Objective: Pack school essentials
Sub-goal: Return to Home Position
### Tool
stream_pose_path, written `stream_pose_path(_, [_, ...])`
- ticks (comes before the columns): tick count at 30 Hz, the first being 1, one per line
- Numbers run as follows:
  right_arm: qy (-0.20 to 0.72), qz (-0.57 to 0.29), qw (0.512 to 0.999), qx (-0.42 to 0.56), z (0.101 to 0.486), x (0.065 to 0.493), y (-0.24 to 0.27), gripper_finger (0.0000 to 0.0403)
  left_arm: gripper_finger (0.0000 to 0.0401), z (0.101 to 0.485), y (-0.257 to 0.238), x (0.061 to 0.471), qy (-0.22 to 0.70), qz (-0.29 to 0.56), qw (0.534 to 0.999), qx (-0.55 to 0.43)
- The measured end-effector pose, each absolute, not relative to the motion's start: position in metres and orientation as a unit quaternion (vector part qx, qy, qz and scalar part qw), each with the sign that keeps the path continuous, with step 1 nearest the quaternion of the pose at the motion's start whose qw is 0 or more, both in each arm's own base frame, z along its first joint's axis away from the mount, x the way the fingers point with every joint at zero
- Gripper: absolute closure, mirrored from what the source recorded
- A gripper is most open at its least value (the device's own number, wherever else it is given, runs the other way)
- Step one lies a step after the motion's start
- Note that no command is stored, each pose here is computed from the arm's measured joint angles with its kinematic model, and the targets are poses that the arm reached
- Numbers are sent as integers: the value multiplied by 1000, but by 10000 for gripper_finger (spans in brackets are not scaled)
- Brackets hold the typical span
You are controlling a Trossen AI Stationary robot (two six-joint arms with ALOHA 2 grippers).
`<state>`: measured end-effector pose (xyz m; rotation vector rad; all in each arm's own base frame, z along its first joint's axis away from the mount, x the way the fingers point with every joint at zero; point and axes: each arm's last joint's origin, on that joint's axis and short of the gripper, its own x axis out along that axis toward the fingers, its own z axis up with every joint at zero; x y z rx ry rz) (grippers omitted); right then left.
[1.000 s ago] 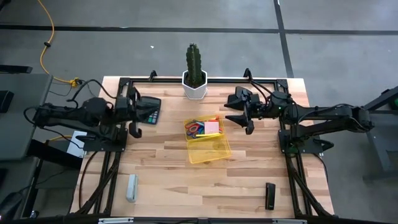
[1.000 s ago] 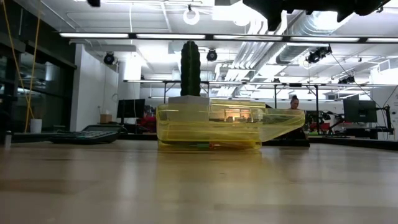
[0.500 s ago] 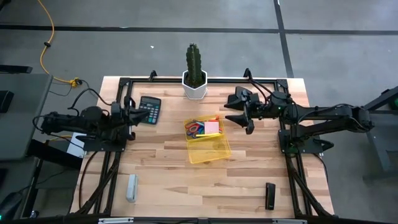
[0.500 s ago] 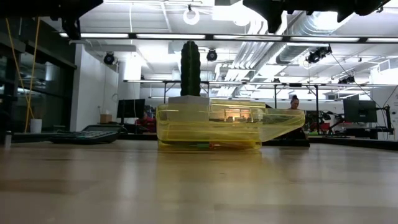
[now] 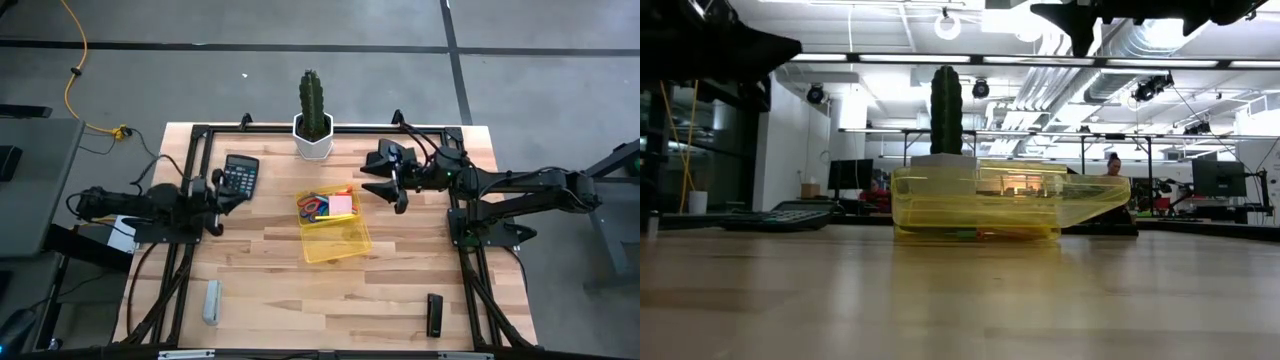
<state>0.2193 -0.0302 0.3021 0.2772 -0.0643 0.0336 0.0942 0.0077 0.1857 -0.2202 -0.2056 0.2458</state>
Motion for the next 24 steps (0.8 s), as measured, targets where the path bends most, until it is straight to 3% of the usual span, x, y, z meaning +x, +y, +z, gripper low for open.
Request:
stream_pose_path(7, [-27,18,986,162,301,219,-30,160,401,169,10,97,-27,96,987,-129])
stream_pose_path(21, [-12,8,986,164,298,220,-31,160,401,167,15,97,-15,93,988,-125])
stream_pose_path(24, [-4,-4,976,217,296,219,-33,171,401,168,15,97,-18,99,987,-125])
